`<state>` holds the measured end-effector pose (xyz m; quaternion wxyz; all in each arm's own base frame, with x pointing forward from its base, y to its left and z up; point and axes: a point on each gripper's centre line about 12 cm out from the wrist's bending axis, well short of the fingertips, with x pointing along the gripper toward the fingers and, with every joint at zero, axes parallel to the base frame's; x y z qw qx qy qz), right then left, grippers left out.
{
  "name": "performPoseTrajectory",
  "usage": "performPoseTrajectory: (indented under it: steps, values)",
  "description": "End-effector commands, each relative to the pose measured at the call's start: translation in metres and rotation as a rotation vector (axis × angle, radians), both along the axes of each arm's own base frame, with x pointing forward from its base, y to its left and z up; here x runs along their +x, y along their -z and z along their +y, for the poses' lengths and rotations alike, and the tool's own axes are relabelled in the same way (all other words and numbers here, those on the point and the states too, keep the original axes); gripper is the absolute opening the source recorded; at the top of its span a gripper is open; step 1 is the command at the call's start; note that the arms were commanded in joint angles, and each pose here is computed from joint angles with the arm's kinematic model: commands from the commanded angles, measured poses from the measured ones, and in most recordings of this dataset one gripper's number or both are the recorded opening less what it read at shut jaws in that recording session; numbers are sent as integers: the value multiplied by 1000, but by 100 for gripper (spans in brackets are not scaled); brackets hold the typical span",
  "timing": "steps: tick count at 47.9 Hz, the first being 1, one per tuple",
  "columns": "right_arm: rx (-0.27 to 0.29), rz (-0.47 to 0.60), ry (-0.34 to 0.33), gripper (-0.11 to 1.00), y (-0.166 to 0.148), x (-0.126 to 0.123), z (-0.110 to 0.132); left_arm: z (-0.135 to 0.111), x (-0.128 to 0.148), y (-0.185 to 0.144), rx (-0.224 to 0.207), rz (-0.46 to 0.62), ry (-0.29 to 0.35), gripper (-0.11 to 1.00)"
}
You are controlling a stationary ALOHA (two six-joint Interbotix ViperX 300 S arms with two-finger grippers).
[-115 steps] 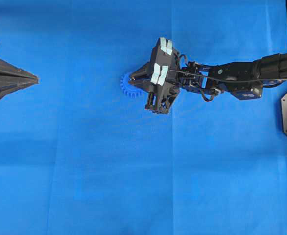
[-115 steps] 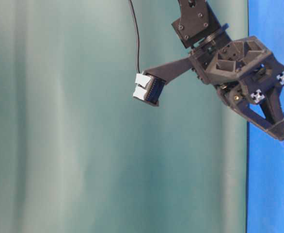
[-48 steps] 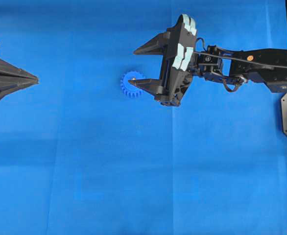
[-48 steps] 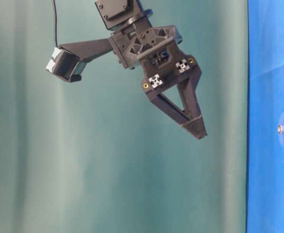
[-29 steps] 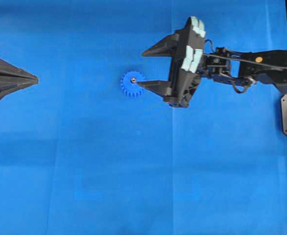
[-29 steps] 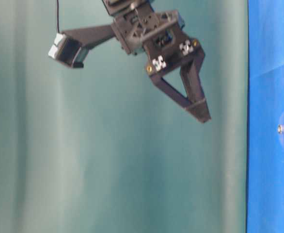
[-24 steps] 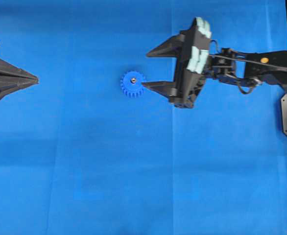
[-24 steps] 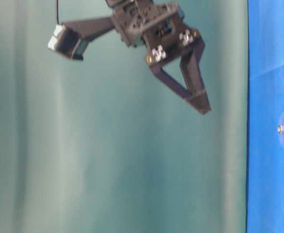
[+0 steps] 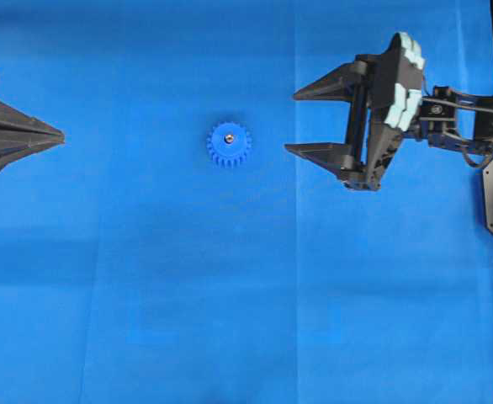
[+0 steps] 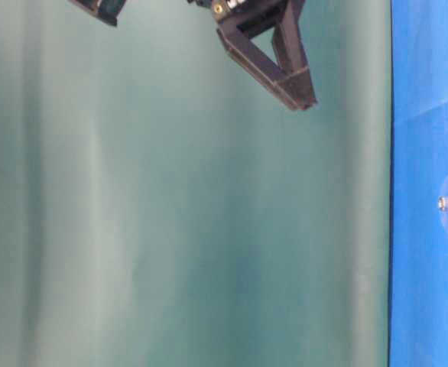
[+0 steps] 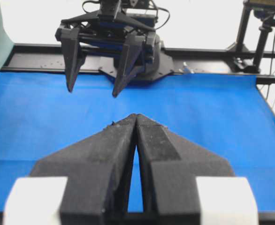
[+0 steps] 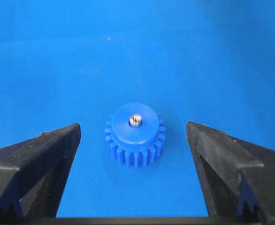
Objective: Insert the shaft placed at a random location into the center hole of the small gear at another random location.
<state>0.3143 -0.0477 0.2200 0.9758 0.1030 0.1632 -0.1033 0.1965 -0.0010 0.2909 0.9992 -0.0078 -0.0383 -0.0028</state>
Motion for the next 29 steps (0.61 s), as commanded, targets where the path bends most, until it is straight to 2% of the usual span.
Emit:
performPoseTrajectory:
  steps: [1,29]
  values:
    - [-3,-38,1,80,-10,0,0,0,1,-5,0,-14,0,0]
    - [-6,-47,3,80,-11,1,0,0,1,-4,0,-14,0,0]
